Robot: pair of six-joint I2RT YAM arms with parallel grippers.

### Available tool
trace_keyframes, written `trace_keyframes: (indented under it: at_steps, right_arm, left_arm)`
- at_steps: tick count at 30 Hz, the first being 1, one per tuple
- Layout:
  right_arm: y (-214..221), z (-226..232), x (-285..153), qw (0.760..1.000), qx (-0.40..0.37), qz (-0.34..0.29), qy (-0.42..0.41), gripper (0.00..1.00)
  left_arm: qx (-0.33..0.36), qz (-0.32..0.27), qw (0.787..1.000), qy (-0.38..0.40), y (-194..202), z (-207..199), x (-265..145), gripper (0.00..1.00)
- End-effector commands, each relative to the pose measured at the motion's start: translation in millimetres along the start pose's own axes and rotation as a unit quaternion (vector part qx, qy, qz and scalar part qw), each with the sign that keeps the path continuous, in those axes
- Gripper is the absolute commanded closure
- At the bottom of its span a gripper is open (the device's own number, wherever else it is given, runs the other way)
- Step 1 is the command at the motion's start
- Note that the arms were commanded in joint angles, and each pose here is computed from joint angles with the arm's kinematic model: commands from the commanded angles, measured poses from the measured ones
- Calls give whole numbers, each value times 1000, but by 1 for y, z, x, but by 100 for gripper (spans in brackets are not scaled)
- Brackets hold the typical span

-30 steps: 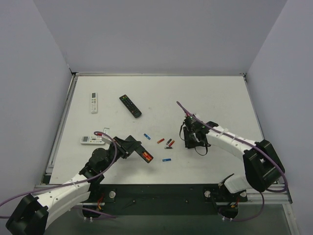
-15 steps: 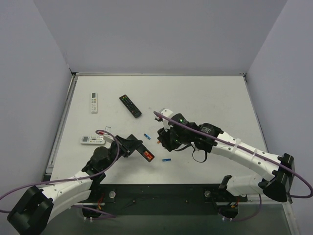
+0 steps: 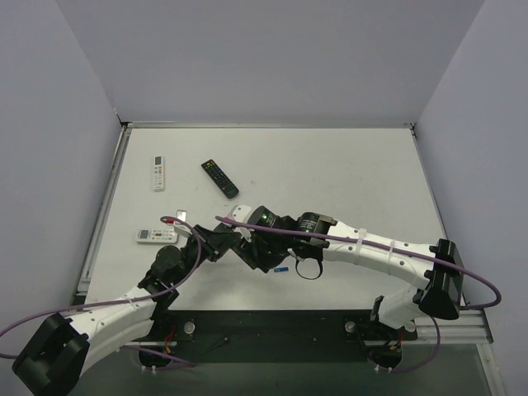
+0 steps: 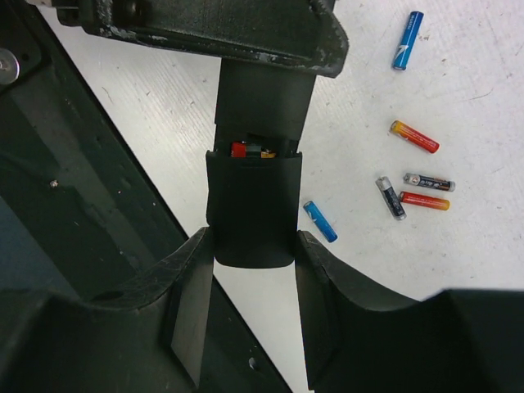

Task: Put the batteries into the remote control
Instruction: Load the battery cover into the remote control.

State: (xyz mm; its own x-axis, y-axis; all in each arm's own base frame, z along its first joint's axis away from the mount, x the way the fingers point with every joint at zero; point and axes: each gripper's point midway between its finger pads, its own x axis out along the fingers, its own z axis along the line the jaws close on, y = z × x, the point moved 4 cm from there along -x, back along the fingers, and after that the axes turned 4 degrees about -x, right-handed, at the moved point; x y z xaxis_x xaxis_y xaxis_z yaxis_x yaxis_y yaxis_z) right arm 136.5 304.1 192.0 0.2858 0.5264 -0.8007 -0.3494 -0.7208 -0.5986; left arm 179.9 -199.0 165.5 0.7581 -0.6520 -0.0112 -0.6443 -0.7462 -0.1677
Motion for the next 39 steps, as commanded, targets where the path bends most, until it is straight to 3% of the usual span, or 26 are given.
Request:
trace_keyframes:
  at_steps: [1,39]
  right_arm:
    - [-8,5,-3,1000,-13,3,2,92]
    - [-10,4,7,997,5,62,37,91]
  left_arm:
    - [-3,-20,998,66,-10,-40,2,100]
    - [-46,-53,994,89,-18,-45,-9,100]
